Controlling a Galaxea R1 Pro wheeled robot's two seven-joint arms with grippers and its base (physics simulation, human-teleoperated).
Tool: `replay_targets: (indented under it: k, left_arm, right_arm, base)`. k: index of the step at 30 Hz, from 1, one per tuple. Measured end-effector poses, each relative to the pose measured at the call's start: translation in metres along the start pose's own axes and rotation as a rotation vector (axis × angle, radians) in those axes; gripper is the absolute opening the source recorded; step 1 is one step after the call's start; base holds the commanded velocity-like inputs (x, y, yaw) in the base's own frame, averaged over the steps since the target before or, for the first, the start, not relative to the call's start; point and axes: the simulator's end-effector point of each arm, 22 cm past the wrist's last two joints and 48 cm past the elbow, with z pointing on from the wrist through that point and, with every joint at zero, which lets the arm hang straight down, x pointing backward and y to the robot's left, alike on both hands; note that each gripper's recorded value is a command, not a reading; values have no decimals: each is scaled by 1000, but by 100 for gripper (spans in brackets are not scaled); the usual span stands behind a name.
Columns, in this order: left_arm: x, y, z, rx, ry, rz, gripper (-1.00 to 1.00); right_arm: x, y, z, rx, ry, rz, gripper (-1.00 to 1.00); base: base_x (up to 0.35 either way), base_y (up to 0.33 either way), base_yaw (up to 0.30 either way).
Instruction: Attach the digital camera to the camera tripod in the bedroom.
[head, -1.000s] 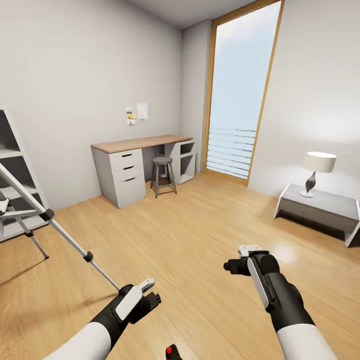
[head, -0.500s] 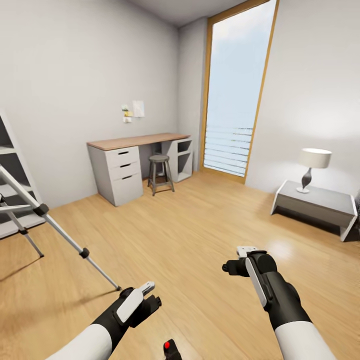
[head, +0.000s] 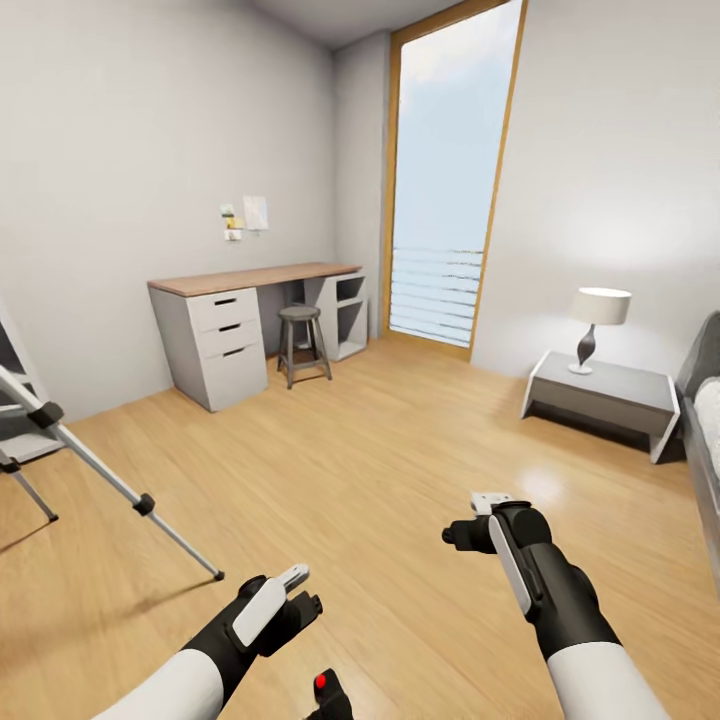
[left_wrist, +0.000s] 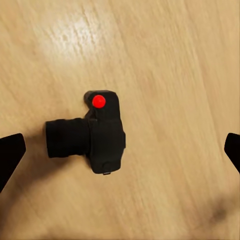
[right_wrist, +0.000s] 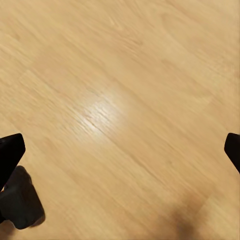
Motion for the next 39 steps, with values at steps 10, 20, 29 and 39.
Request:
replay_targets:
  k: [10,20,29,39]
  left_arm:
    - [11,10,18,-16,25,-5,100]
    - [-14,17,12,-52,-57,7,100]
    - [-21,16,11,-56,-96,4,100]
    - [-21,16,11,-56,-96,4,100]
  right_arm:
    - [17,0,18,-2,31,2,100]
    - [9,12,13,-25,3,3,100]
    - [9,12,13,-25,3,3,100]
    - [9,12,13,-25,3,3,100]
  base:
    - [0,0,-11]
    - [0,0,0]
    - [0,0,0]
    - [0,0,0]
